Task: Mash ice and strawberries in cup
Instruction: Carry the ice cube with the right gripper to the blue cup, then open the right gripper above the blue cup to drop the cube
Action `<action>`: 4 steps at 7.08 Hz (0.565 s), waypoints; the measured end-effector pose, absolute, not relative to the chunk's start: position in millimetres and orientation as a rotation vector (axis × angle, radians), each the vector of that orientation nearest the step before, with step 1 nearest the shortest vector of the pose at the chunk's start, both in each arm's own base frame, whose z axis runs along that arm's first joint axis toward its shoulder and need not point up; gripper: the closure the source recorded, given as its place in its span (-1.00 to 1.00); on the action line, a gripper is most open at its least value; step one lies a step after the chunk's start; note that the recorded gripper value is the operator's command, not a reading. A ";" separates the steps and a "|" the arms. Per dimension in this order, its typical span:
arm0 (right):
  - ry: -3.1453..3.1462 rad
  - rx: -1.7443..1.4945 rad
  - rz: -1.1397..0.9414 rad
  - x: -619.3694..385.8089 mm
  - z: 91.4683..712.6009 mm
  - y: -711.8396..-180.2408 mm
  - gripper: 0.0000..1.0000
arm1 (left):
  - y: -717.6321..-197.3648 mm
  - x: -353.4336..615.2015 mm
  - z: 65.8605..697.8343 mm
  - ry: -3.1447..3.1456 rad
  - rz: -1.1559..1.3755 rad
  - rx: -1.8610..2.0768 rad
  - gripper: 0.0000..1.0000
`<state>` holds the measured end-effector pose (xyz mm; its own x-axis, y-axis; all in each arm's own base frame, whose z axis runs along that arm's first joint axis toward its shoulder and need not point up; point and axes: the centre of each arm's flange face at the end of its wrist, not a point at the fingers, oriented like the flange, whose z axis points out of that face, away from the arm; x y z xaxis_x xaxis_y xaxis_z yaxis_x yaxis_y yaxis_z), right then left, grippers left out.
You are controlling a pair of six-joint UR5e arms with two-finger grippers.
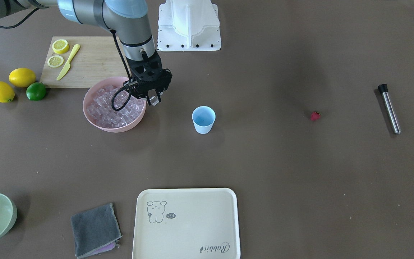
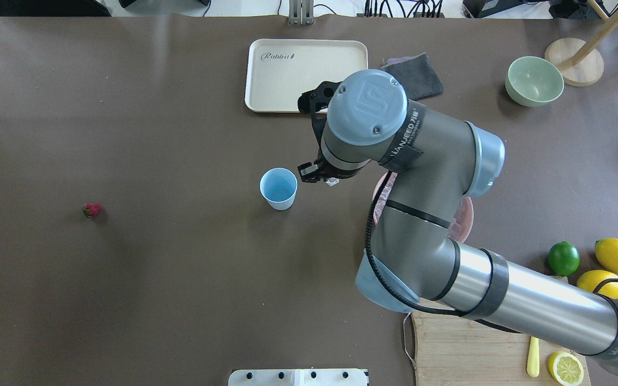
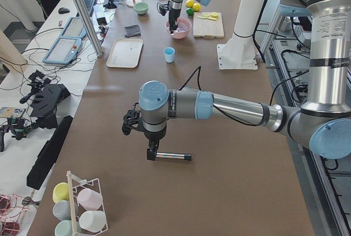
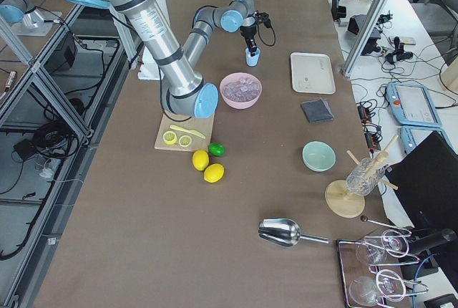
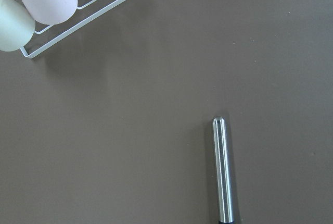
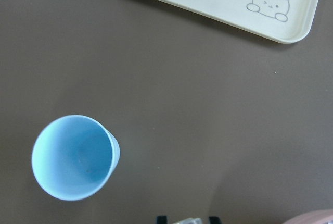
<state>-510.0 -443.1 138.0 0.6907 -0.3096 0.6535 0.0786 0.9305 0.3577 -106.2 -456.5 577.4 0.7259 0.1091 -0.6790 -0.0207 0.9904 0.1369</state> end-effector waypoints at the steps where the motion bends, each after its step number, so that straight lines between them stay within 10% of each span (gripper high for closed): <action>1: -0.785 0.304 -0.204 -532.0 115.8 -449.4 1.00 | -456.7 -106.2 577.8 0.756 0.072 0.122 -0.98; 4: -0.788 0.310 -0.192 -557.0 95.1 -458.0 1.00 | -453.1 -106.3 578.7 0.756 0.071 0.121 -0.98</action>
